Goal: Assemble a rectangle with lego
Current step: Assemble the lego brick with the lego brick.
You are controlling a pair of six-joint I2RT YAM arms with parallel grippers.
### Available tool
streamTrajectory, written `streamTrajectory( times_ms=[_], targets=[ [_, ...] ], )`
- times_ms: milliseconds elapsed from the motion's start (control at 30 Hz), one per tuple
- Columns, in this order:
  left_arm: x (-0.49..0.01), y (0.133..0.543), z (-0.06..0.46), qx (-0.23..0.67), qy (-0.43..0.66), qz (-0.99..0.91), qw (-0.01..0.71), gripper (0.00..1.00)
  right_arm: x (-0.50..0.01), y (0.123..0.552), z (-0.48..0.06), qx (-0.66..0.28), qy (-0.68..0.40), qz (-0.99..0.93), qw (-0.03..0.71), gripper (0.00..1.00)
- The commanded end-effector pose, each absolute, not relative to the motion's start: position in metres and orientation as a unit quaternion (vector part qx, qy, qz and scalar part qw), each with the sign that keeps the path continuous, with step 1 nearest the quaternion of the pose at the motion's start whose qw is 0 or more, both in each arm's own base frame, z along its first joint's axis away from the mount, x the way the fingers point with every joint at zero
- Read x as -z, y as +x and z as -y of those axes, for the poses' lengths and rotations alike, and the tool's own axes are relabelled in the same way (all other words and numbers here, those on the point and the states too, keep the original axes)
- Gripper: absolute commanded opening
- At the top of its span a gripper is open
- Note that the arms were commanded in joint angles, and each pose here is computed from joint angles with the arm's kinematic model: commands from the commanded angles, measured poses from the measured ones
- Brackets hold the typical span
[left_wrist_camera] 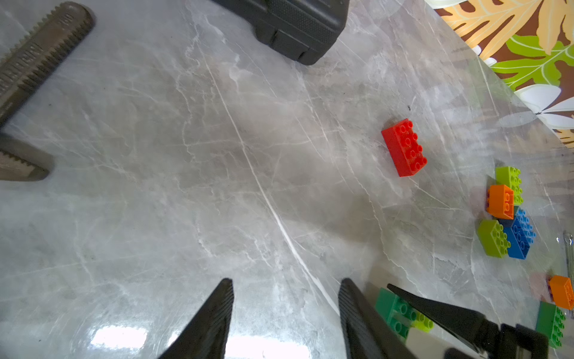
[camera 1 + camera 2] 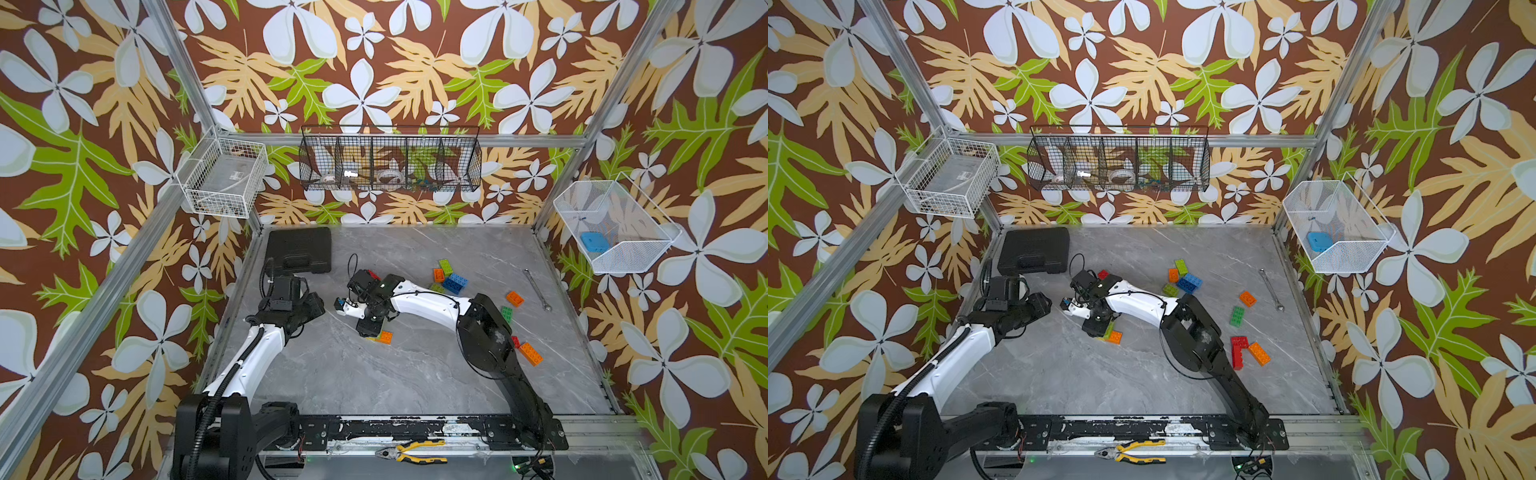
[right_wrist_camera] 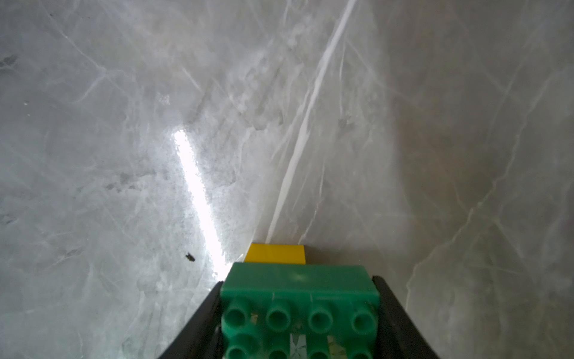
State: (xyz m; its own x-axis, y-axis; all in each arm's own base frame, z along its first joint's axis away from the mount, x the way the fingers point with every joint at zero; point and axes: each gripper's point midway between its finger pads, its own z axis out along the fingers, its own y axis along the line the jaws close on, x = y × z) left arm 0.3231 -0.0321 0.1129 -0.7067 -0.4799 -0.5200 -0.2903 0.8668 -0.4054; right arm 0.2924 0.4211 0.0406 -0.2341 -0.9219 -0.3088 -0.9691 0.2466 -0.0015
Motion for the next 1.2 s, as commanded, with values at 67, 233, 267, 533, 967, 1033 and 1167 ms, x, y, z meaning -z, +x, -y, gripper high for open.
streamTrajectory(
  times_ms=[67,233,267,533,967,1033,1167],
  targets=[
    [-0.116,0.326,0.032,0.149,-0.210,-0.909,0.328,0.57,-0.045,0.296,-0.412,-0.068,-0.608,-0.782,0.118,0.26],
    [-0.117,0.326,0.031,0.149,-0.211,-0.908,0.329,0.57,-0.057,0.299,-0.415,-0.071,-0.609,-0.779,0.130,0.26],
    [-0.117,0.326,0.031,0.149,-0.211,-0.908,0.329,0.57,-0.054,0.298,-0.414,-0.070,-0.610,-0.779,0.127,0.26],
    [-0.117,0.325,0.032,0.150,-0.210,-0.908,0.329,0.57,-0.037,0.296,-0.410,-0.070,-0.610,-0.782,0.107,0.25],
    [-0.118,0.327,0.032,0.151,-0.209,-0.908,0.330,0.57,-0.035,0.301,-0.404,-0.058,-0.609,-0.784,0.107,0.23],
    [-0.118,0.327,0.033,0.151,-0.209,-0.908,0.330,0.57,-0.039,0.303,-0.405,-0.057,-0.610,-0.782,0.113,0.23],
    [-0.117,0.328,0.033,0.152,-0.210,-0.908,0.328,0.57,-0.049,0.307,-0.406,-0.053,-0.613,-0.778,0.126,0.23]
  ],
)
